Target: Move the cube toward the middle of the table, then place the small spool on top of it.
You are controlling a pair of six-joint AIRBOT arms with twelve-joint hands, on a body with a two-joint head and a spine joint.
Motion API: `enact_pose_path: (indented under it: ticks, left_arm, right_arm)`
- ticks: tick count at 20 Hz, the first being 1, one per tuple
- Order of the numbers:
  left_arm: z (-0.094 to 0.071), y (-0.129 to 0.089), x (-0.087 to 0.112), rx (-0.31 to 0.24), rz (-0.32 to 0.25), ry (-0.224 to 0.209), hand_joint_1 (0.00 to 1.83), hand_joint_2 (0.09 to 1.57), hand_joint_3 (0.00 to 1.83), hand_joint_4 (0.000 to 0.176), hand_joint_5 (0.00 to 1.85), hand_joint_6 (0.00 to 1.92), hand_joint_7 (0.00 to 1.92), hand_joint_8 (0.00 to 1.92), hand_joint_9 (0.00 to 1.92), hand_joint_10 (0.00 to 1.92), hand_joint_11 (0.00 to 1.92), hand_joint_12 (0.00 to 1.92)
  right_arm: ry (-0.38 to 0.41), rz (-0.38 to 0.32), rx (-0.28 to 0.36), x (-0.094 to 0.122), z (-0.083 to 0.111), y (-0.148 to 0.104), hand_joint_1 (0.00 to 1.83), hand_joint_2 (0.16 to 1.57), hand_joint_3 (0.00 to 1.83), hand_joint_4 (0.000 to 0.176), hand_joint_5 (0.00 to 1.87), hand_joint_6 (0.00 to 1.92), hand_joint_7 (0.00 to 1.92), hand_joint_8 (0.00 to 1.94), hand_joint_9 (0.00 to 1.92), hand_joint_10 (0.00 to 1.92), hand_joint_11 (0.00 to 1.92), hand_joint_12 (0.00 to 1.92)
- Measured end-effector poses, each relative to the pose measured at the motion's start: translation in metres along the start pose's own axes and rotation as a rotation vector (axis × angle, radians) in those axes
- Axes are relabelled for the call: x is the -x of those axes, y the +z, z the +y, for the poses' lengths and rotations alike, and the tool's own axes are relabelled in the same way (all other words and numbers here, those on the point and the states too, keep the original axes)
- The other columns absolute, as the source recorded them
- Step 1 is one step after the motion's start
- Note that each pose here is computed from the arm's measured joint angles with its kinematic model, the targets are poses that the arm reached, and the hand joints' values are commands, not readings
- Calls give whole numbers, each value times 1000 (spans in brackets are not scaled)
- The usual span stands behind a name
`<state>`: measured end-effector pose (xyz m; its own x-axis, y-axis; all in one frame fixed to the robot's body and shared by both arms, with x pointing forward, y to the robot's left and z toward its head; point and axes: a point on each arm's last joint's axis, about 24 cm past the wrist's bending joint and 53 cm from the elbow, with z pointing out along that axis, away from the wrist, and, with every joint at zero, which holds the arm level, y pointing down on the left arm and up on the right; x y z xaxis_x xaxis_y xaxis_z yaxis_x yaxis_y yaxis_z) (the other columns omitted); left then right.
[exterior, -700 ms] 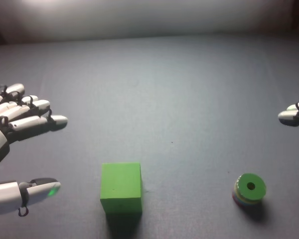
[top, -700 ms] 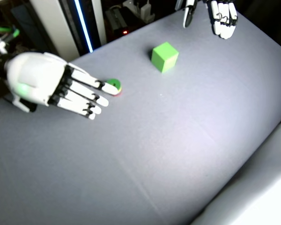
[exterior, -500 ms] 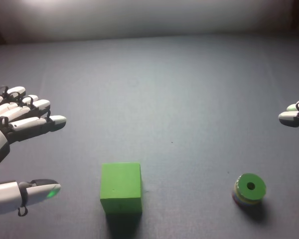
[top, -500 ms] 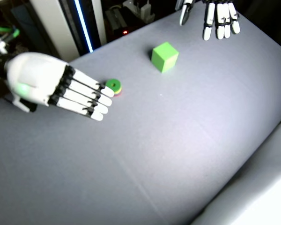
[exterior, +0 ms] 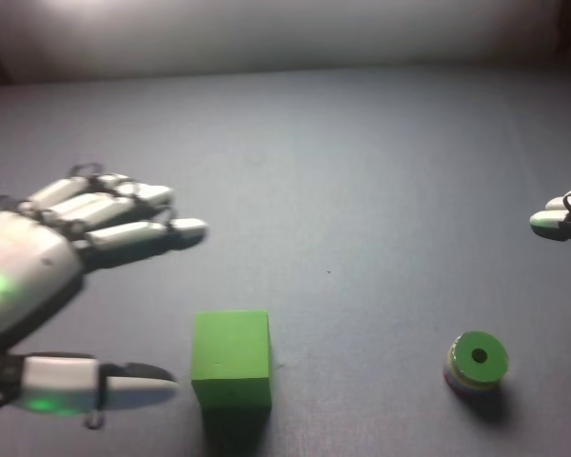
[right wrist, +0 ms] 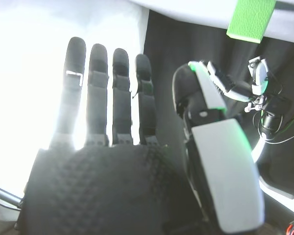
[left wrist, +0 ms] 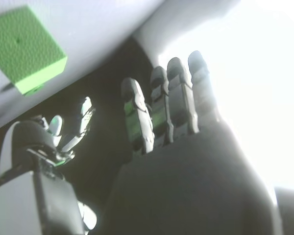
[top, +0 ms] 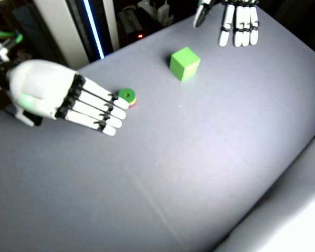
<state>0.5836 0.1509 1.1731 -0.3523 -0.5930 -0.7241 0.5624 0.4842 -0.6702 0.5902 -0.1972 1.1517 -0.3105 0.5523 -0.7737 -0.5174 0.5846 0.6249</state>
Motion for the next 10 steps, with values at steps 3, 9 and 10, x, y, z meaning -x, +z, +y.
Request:
enact_pose_path:
  ticks: [3, 9, 10]
  left_arm:
    - [-8, 18, -22, -40, 63, -10, 544, 767, 0, 176, 308, 0, 180, 3, 168, 3, 29, 508]
    - [-7, 37, -59, -42, 167, -4, 513, 758, 0, 176, 256, 0, 164, 0, 188, 6, 29, 509]
    - [-6, 38, -64, -35, 180, -3, 522, 752, 0, 176, 256, 0, 164, 1, 187, 4, 13, 504]
  right_arm:
    - [-1, 1, 2, 0, 0, 0, 643, 1384, 0, 0, 505, 2, 491, 4, 499, 4, 336, 517]
    - [-1, 1, 2, 0, 0, 0, 731, 1374, 0, 0, 512, 1, 522, 6, 519, 4, 338, 525]
    - [-1, 1, 2, 0, 0, 0, 726, 1372, 0, 0, 518, 3, 529, 8, 527, 8, 346, 530]
